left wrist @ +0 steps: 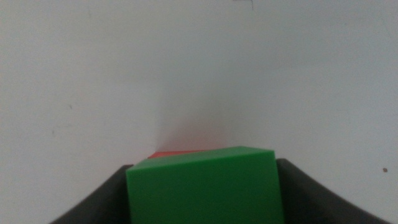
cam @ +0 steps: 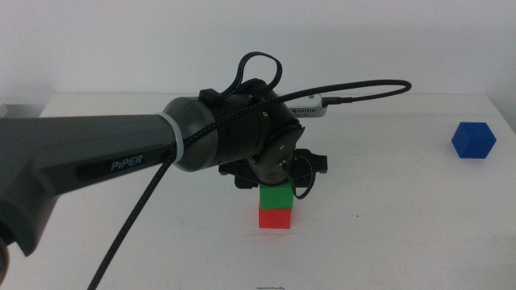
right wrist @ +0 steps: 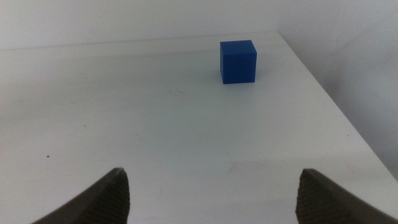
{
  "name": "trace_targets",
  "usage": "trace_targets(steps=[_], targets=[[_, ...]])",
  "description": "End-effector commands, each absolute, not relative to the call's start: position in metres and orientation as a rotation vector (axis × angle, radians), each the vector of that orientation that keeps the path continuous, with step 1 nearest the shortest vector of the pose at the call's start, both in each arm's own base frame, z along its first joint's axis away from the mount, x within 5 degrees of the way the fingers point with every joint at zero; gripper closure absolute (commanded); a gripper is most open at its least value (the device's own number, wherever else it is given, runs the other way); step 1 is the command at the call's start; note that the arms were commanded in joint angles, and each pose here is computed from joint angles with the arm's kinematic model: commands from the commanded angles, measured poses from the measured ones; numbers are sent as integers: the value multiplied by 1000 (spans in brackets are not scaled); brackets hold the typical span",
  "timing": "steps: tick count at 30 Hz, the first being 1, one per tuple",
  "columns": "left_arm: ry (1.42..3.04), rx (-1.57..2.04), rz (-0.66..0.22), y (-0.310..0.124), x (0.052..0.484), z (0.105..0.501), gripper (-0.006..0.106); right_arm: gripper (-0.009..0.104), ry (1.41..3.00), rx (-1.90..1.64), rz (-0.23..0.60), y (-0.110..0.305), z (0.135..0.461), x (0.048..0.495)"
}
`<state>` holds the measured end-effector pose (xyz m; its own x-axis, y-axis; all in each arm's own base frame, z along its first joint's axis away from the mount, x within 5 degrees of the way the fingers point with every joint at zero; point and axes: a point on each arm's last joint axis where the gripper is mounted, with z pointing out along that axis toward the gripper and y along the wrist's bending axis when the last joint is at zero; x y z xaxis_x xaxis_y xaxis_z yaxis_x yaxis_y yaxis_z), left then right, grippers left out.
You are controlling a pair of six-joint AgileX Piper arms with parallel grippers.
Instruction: Stack red cubes first, then green, then blue cubes in a specific spot.
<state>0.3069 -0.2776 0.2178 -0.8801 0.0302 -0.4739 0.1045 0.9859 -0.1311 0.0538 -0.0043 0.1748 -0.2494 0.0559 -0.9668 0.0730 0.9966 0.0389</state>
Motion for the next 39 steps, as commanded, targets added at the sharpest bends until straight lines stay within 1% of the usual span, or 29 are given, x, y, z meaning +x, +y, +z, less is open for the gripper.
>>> trace_targets(steps=[1,6,8,10,12,15,17,22,25,26,28,31,36,39], targets=[[2554,85,-303,-279,306,250,25,20,1710,69,-25,-4,189,53],[2553,87,-301,-279,306,250,12,20,1710,69,-25,-4,189,53],[2553,84,-306,-279,306,251,9,20,1710,69,-25,-4,189,53],[2543,85,-320,-278,304,257,9,20,1710,69,-25,-4,189,53],[2510,124,-345,-274,299,273,9,20,1710,69,-25,-4,189,53],[2417,291,-340,-262,287,311,9,20,1710,69,-25,-4,189,53],[2389,315,-340,-244,274,340,9,20,1710,69,-25,-4,189,53],[2427,216,-251,-190,239,389,9,20,1710,69,-25,-4,189,53],[2330,390,-154,-170,224,410,9,20,1710,69,-25,-4,189,53],[2296,444,-147,-164,217,416,9,20,1710,69,-25,-4,189,53],[2254,497,-156,-149,205,426,9,20,1710,69,-25,-4,189,53],[2188,546,-197,-125,187,436,9,20,1710,69,-25,-4,189,53],[2037,565,-268,-88,152,439,9,20,1710,69,-25,-4,189,53],[2002,553,-306,-76,137,439,9,20,1710,69,-25,-4,189,53]])
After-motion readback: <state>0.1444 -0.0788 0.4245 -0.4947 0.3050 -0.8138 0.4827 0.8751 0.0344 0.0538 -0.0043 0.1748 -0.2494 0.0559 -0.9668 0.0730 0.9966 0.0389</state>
